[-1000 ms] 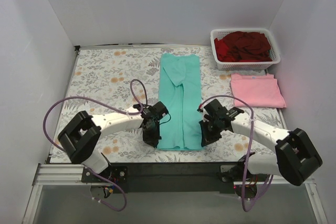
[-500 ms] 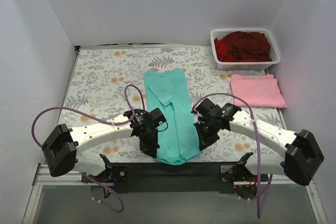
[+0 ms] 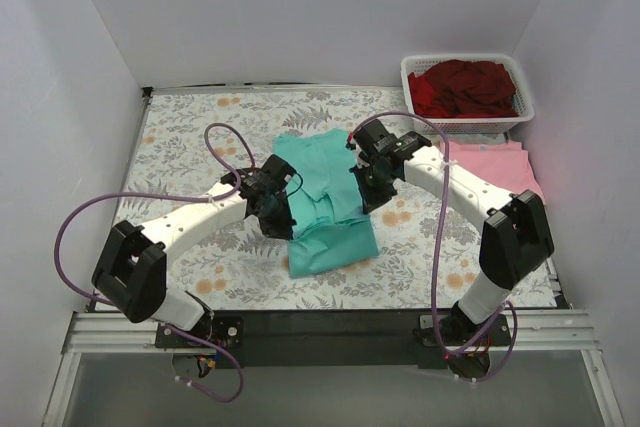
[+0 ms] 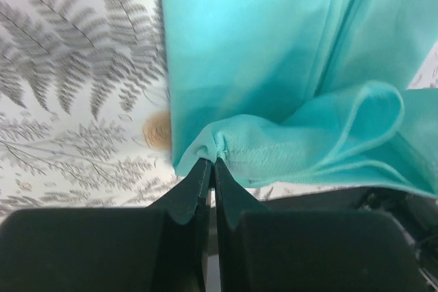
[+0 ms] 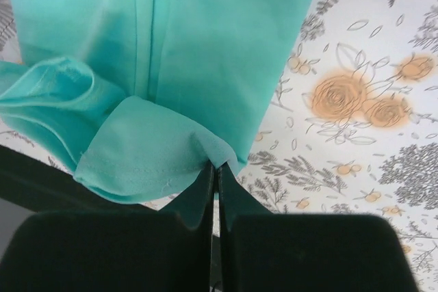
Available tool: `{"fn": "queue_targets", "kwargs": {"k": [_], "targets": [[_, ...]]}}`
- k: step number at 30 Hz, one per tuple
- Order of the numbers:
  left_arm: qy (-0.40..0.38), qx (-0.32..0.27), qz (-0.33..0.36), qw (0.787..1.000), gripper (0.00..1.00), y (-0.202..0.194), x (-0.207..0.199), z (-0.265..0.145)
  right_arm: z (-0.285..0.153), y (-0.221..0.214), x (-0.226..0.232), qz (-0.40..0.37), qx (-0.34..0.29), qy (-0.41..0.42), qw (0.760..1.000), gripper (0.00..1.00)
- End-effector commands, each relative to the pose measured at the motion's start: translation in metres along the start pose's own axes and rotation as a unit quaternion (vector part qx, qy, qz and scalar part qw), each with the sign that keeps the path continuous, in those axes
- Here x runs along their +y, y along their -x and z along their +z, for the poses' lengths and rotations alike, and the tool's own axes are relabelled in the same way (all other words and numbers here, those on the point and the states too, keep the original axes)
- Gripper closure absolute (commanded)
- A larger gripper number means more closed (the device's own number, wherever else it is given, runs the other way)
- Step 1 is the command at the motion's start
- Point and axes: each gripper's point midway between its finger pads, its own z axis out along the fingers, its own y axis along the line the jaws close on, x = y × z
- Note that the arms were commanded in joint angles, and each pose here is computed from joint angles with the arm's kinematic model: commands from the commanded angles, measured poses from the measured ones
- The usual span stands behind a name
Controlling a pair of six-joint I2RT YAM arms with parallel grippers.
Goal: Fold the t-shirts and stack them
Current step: Fold the tshirt
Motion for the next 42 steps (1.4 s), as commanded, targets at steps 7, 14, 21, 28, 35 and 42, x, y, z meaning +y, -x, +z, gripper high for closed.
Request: {"fn": "queue_targets", "kwargs": {"k": [7,14,21,28,35,42], "targets": [[-0.004,-0.1,0.009,0.995,1.0,0.069,0.0,0.001,0.004,0.054,-0.021,-0.02,-0.041,-0.002,0.999,0.99],[-0.009,-0.128,0.019,0.992,1.0,0.096,-0.003,0.009,0.025,0.067,-0.023,-0.022,-0.044,0.014,0.999,0.99],[-0.003,-0.141,0.026,0.99,1.0,0.112,0.001,0.028,0.047,0.082,-0.037,-0.019,-0.054,0.013,0.998,0.99],[0.023,-0.146,0.002,0.989,1.0,0.115,0.024,0.047,0.069,0.085,-0.045,-0.014,-0.05,0.018,0.998,0.99],[0.031,-0.144,-0.005,0.989,1.0,0.109,0.038,0.062,0.077,0.088,-0.043,-0.008,-0.059,0.028,0.998,0.99],[0.006,-0.161,0.003,0.987,1.0,0.114,0.028,0.048,0.069,0.087,-0.036,-0.004,-0.067,0.043,0.997,0.99]]}}
